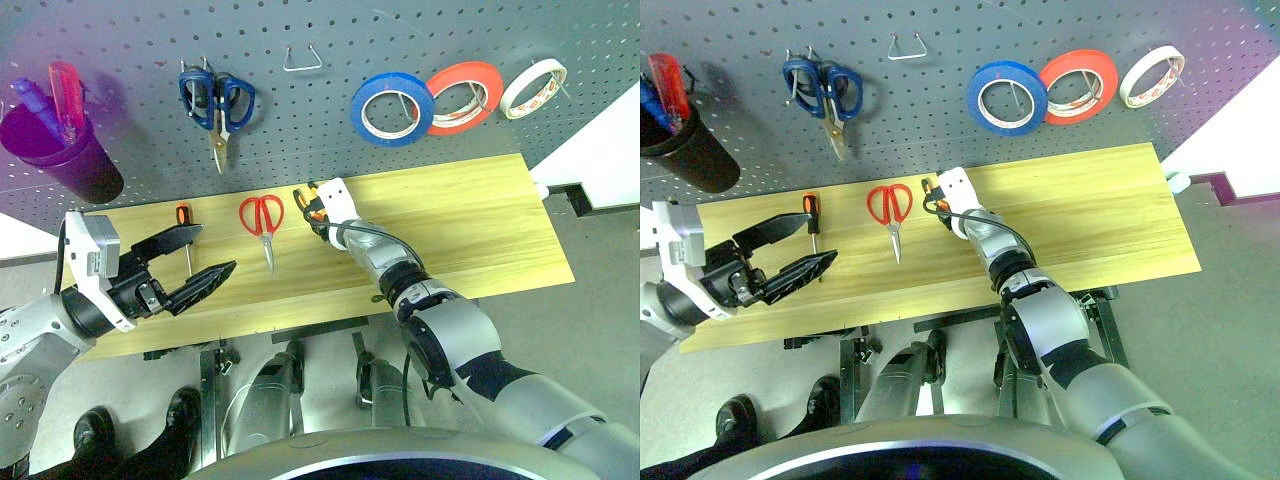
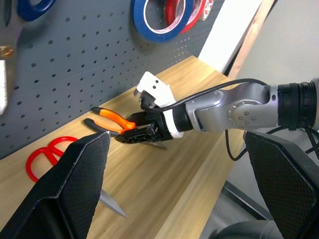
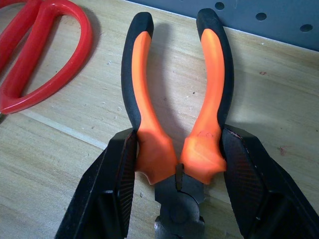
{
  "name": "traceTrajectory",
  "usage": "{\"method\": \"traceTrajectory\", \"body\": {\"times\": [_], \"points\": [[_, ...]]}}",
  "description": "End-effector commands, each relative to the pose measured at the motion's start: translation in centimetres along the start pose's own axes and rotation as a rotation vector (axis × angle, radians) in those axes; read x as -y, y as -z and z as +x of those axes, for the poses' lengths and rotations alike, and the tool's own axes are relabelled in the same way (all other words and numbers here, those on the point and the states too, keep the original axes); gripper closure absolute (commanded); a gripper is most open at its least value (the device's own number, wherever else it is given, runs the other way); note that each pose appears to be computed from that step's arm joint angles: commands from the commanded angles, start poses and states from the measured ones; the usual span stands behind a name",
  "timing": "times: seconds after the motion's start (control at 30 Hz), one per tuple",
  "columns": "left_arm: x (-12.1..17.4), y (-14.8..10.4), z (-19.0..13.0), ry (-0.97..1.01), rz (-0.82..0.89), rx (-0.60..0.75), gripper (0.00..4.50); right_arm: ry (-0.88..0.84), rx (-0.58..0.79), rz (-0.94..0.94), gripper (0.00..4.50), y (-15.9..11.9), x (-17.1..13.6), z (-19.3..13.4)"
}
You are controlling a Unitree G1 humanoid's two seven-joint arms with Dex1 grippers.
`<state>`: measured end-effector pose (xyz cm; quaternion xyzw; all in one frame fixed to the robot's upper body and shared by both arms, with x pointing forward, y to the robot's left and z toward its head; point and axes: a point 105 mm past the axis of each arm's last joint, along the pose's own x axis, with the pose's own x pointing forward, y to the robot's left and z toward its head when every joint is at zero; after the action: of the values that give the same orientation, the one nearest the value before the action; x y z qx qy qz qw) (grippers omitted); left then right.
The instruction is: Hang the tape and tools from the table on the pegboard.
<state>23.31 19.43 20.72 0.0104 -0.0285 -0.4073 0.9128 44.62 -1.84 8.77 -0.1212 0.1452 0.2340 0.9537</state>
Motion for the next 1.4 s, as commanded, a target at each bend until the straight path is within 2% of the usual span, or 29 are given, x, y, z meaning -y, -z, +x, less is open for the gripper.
{"method": "traceTrajectory", "body": {"times": [0.03, 0.1, 0.33, 0.53, 0.73, 1.17, 1.4], "points": [[0.4, -0.6, -0.1, 0.006, 0.028, 0.022, 0.0, -0.017, 0.012, -0.016, 2.37, -0.7, -0.5, 0.1], [0.3, -0.6, 0.0, 0.005, 0.028, 0.024, 0.0, -0.018, 0.015, -0.033, 2.37, -0.7, -0.5, 0.1], [0.3, -0.6, 0.2, 0.006, 0.027, 0.032, 0.0, -0.08, 0.088, 0.085, 2.37, -1.6, -0.1, -0.3], [-0.1, -0.7, 0.3, 0.006, 0.031, 0.041, 0.0, -0.169, 0.12, 0.234, 2.37, -0.7, 0.9, -1.3], [-0.6, -0.9, 0.5, 0.013, 0.046, 0.047, 0.0, -0.258, 0.179, 0.224, 2.37, -0.3, 1.3, -3.4], [-1.8, -2.0, 0.7, 0.004, 0.023, 0.11, 0.0, -0.268, 0.274, 0.303, 2.37, 0.0, 3.5, -7.8], [-1.7, -2.4, 1.3, 0.011, 0.019, 0.134, 0.0, -0.312, 0.403, 0.326, 2.37, -2.0, 3.4, -9.2]]}}
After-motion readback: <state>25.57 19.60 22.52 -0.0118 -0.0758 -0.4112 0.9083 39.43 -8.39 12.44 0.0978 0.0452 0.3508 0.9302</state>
